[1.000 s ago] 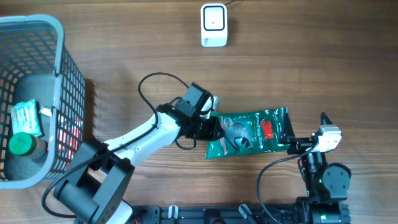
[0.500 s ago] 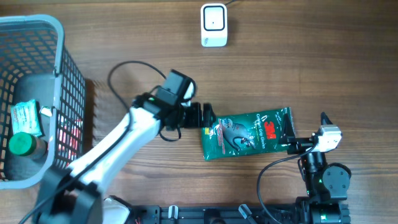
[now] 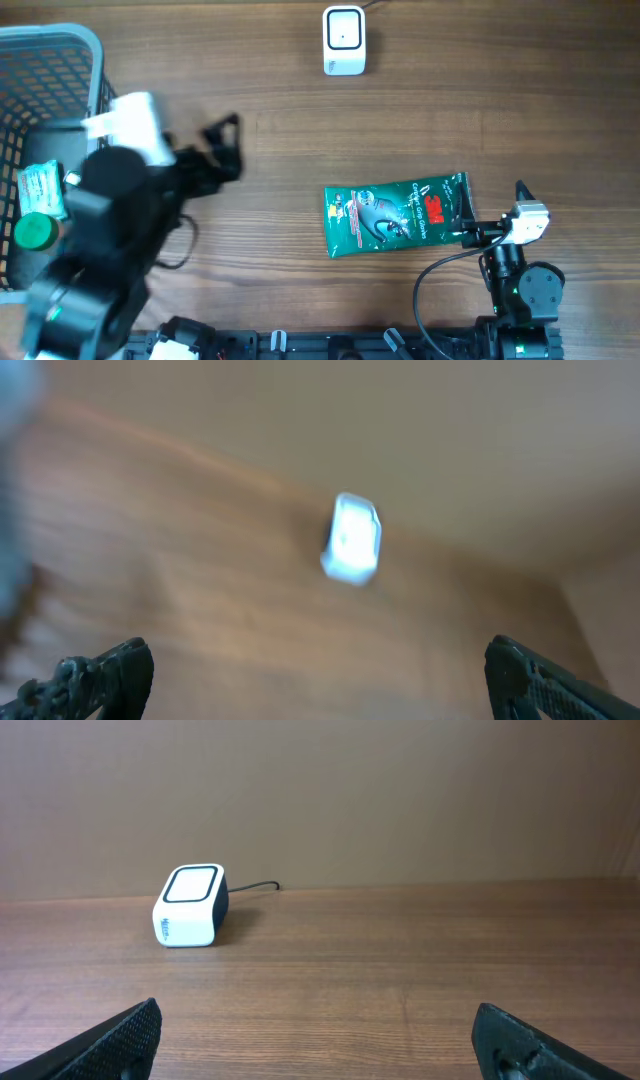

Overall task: Scan the item barcode
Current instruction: 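Return the left gripper to the basket and grasp the green-lidded jar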

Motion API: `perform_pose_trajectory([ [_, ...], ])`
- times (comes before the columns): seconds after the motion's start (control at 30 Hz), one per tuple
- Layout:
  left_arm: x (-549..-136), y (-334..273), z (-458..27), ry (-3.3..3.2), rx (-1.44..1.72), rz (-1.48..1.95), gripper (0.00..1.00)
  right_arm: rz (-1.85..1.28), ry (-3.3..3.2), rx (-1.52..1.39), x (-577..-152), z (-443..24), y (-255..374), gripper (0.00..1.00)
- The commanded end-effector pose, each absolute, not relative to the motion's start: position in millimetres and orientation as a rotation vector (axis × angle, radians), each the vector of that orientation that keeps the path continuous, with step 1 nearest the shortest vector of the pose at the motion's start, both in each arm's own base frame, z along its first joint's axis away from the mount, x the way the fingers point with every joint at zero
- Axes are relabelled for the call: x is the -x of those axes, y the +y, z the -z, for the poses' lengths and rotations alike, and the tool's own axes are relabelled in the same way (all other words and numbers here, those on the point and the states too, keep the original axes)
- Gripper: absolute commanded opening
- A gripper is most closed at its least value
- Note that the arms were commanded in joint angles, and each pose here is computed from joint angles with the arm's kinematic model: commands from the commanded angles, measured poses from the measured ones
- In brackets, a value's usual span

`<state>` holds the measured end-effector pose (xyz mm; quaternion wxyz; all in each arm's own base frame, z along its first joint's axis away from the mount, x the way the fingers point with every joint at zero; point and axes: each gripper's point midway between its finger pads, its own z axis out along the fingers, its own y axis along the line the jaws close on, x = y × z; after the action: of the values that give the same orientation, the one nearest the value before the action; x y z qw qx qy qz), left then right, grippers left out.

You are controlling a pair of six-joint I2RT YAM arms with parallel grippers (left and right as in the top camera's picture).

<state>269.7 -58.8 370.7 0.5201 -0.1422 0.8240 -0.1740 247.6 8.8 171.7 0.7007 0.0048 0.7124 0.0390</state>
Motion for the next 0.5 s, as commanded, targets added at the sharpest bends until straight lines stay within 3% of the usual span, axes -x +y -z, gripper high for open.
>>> perform_pose_trajectory([
  [0.0,-265,4,-429,1.770,0.538,0.246,1.00,-0.070,1.579,-0.013,-247,-173,7,1.00],
  [0.1,-263,52,-460,1.662,0.723,0.150,1.00,-0.070,1.579,-0.013,-247,-173,7,1.00],
  [0.2,-263,99,-453,1.633,0.979,0.083,1.00,-0.070,1.579,-0.013,-247,-173,7,1.00],
  [0.47,-270,198,-331,1.700,1.711,0.126,1.00,-0.070,1.579,-0.013,-247,-173,7,1.00],
])
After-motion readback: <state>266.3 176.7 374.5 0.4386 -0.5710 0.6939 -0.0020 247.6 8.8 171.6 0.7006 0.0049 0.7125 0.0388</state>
